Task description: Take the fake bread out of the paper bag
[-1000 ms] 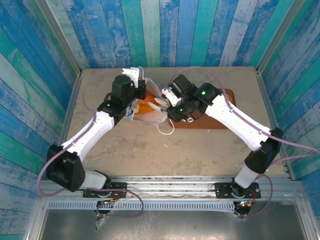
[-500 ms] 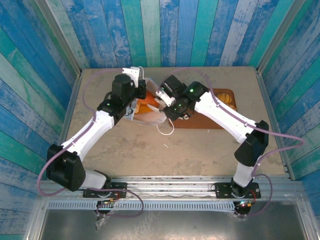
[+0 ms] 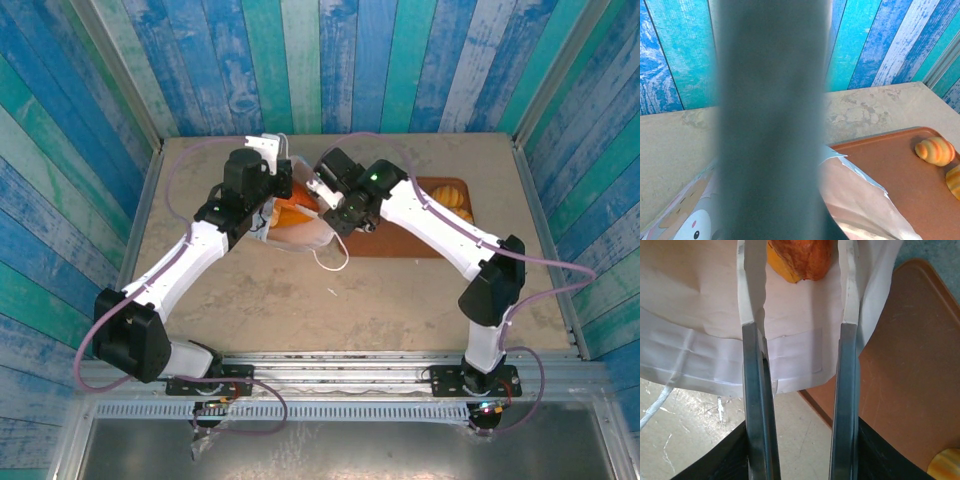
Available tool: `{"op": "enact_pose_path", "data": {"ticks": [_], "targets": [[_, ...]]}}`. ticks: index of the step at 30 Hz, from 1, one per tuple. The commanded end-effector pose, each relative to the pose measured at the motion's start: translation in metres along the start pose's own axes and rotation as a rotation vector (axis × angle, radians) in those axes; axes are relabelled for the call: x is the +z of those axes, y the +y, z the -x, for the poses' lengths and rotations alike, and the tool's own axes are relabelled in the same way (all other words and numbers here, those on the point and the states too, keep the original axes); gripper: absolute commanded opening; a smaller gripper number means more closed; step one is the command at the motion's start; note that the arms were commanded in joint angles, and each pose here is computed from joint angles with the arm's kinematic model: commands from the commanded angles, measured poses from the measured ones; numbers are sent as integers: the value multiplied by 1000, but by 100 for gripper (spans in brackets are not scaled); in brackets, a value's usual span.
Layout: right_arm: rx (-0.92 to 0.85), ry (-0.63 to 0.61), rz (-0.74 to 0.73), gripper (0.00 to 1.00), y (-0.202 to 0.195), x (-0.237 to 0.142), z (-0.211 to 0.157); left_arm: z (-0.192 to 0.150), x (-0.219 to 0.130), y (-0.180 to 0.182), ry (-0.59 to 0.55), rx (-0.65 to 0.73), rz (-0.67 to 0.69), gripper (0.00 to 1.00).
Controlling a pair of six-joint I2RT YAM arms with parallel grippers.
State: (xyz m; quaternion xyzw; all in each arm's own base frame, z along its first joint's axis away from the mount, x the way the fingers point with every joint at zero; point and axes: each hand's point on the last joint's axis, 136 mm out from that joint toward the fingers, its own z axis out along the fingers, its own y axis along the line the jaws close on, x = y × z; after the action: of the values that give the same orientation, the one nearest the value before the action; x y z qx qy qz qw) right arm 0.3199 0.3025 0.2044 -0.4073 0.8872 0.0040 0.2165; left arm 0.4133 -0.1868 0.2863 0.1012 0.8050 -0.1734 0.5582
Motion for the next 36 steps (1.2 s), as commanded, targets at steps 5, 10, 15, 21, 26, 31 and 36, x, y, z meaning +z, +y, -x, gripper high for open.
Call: {"op": "enact_pose_path", "data": {"ticks": [5, 10, 15, 21, 26, 31, 36], "targets": [[-73, 7, 0, 49, 3, 5, 6, 13, 5, -6, -25, 13, -21, 0], [-103, 12, -7, 49, 2, 11, 10, 12, 5, -6, -22, 18, -26, 0], [-107, 12, -21, 47, 0, 14, 14, 15, 4, -6, -27, 20, -24, 0], [-106, 8, -11, 38, 2, 10, 14, 12, 5, -4, -25, 16, -13, 0], [-91, -7, -7, 25, 5, -1, 12, 11, 7, -1, -24, -4, 4, 0], [-37, -30, -28, 12, 4, -15, 12, 10, 10, 2, -23, -27, 21, 0], [-3, -65, -25, 4, 9, -31, 12, 9, 14, 8, -30, -57, 54, 0]]}}
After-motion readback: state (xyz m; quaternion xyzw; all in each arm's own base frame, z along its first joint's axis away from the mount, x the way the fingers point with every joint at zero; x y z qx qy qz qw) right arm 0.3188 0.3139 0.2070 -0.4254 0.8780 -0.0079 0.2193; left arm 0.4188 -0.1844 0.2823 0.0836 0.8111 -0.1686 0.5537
